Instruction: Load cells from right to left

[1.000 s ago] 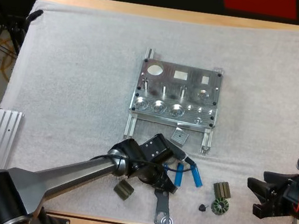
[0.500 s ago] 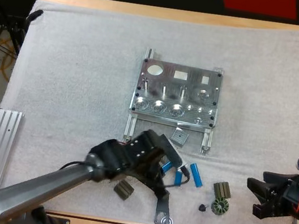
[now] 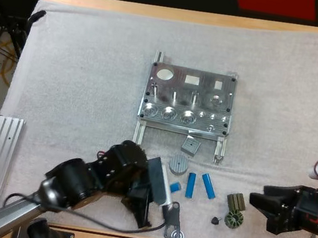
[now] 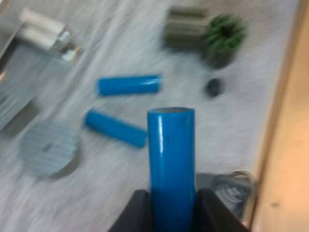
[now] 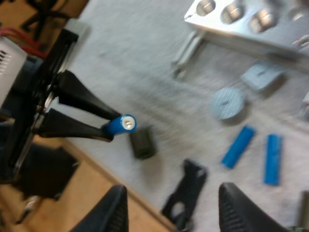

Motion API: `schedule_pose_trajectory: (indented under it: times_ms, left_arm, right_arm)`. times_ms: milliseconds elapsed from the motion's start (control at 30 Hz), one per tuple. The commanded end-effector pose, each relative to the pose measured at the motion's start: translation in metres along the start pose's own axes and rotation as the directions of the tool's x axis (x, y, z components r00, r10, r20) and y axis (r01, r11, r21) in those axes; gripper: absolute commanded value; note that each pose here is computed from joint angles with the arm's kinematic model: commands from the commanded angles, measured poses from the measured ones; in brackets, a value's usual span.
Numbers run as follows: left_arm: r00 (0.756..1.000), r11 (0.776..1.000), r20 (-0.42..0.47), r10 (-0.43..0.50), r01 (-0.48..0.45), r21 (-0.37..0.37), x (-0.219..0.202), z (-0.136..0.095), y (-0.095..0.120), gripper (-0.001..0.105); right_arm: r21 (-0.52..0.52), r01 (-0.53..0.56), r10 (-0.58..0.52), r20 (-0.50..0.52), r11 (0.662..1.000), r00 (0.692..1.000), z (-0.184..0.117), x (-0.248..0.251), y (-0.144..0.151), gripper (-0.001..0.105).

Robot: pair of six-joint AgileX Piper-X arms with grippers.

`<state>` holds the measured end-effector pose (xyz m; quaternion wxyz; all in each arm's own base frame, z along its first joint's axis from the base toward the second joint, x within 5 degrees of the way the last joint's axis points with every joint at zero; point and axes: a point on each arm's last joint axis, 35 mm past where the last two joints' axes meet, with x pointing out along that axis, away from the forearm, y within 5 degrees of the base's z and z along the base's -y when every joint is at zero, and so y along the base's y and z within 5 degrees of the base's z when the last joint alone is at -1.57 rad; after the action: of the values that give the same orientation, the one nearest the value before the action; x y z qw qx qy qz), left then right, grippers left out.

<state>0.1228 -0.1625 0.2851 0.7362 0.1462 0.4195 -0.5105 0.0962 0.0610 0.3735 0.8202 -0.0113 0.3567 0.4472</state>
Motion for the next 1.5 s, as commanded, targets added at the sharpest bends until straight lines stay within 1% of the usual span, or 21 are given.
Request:
schedule_pose_trajectory:
  times_ms: [0, 33, 167, 267, 367, 467, 533, 667, 733, 833, 933, 1100, 1167, 1200, 1233, 1267, 1333, 1467]
  left_arm:
    - [0.996, 0.995, 0.028, -0.085, 0.083, 0.047, -0.007, 0.0, -0.005, 0.0]
    - [0.992, 0.991, 0.042, -0.12, 0.118, 0.062, -0.01, 0.0, -0.008, 0.0]
    - [0.989, 0.988, 0.06, -0.136, 0.131, 0.079, -0.016, -0.001, -0.01, 0.0]
    - [0.989, 0.986, 0.062, -0.135, 0.128, 0.106, -0.017, -0.001, -0.01, 0.0]
    - [0.988, 0.983, 0.062, -0.141, 0.132, 0.13, -0.017, -0.001, -0.01, 0.0]
    - [0.983, 0.976, 0.063, -0.17, 0.159, 0.149, -0.017, -0.001, -0.011, 0.0]
    - [0.983, 0.975, 0.063, -0.174, 0.163, 0.154, -0.017, -0.001, -0.012, 0.0]
    - [0.98, 0.972, 0.066, -0.19, 0.178, 0.156, -0.017, -0.001, -0.012, 0.0]
    - [0.974, 0.967, 0.073, -0.212, 0.199, 0.161, -0.017, 0.0, -0.013, 0.0]
    - [0.965, 0.958, 0.087, -0.246, 0.228, 0.171, -0.018, 0.002, -0.014, 0.0]
    - [0.959, 0.952, 0.093, -0.268, 0.249, 0.177, -0.018, 0.003, -0.015, 0.0]
    - [0.959, 0.952, 0.093, -0.268, 0.249, 0.177, -0.018, 0.003, -0.015, 0.0]
    - [0.954, 0.948, 0.101, -0.283, 0.261, 0.184, -0.018, 0.004, -0.015, 0.0]
    - [0.948, 0.942, 0.113, -0.299, 0.274, 0.194, -0.019, 0.005, -0.016, 0.0]
    - [0.94, 0.935, 0.128, -0.317, 0.287, 0.207, -0.019, 0.007, -0.016, 0.0]
    - [0.937, 0.934, 0.136, -0.321, 0.288, 0.213, -0.019, 0.008, -0.017, 0.0]
    - [0.93, 0.929, 0.163, -0.33, 0.29, 0.23, -0.02, 0.012, -0.017, 0.0]
    - [0.927, 0.929, 0.176, -0.33, 0.286, 0.237, -0.02, 0.013, -0.017, 0.0]
  right_arm:
    - [0.007, -0.047, 0.047, 0.007, 0.999, 0.999, 0.004, 0.001, 0.0, 0.043]
    - [0.014, -0.066, 0.066, -0.001, 0.998, 0.998, 0.005, 0.004, -0.001, 0.043]
    - [0.063, -0.135, 0.137, -0.026, 0.989, 0.99, 0.008, 0.013, -0.005, 0.043]
    - [0.1, -0.202, 0.208, -0.055, 0.974, 0.977, 0.011, 0.022, -0.005, 0.043]
    - [0.122, -0.239, 0.251, -0.096, 0.963, 0.963, 0.013, 0.033, -0.002, 0.043]
    - [0.145, -0.271, 0.29, -0.13, 0.951, 0.948, 0.016, 0.045, 0.003, 0.043]
    - [0.171, -0.293, 0.321, -0.163, 0.94, 0.933, 0.019, 0.056, 0.008, 0.043]
    - [0.236, -0.289, 0.339, -0.209, 0.928, 0.917, 0.022, 0.074, 0.014, 0.043]
    - [0.262, -0.293, 0.354, -0.229, 0.919, 0.907, 0.023, 0.085, 0.016, 0.043]
    - [0.292, -0.284, 0.359, -0.246, 0.913, 0.9, 0.025, 0.097, 0.015, 0.043]
    - [0.312, -0.274, 0.358, -0.257, 0.91, 0.898, 0.026, 0.105, 0.013, 0.043]
    - [0.337, -0.264, 0.362, -0.274, 0.904, 0.891, 0.026, 0.114, 0.01, 0.043]
    - [0.34, -0.257, 0.358, -0.28, 0.905, 0.891, 0.026, 0.117, 0.009, 0.043]
    - [0.34, -0.257, 0.358, -0.281, 0.905, 0.89, 0.026, 0.118, 0.009, 0.043]
    - [0.341, -0.259, 0.361, -0.281, 0.904, 0.889, 0.027, 0.12, 0.008, 0.044]
    - [0.341, -0.261, 0.363, -0.28, 0.903, 0.889, 0.027, 0.121, 0.008, 0.044]
    - [0.338, -0.271, 0.368, -0.266, 0.901, 0.891, 0.029, 0.123, 0.008, 0.051]
    - [0.354, -0.267, 0.366, -0.252, 0.897, 0.896, 0.031, 0.124, 0.008, 0.052]
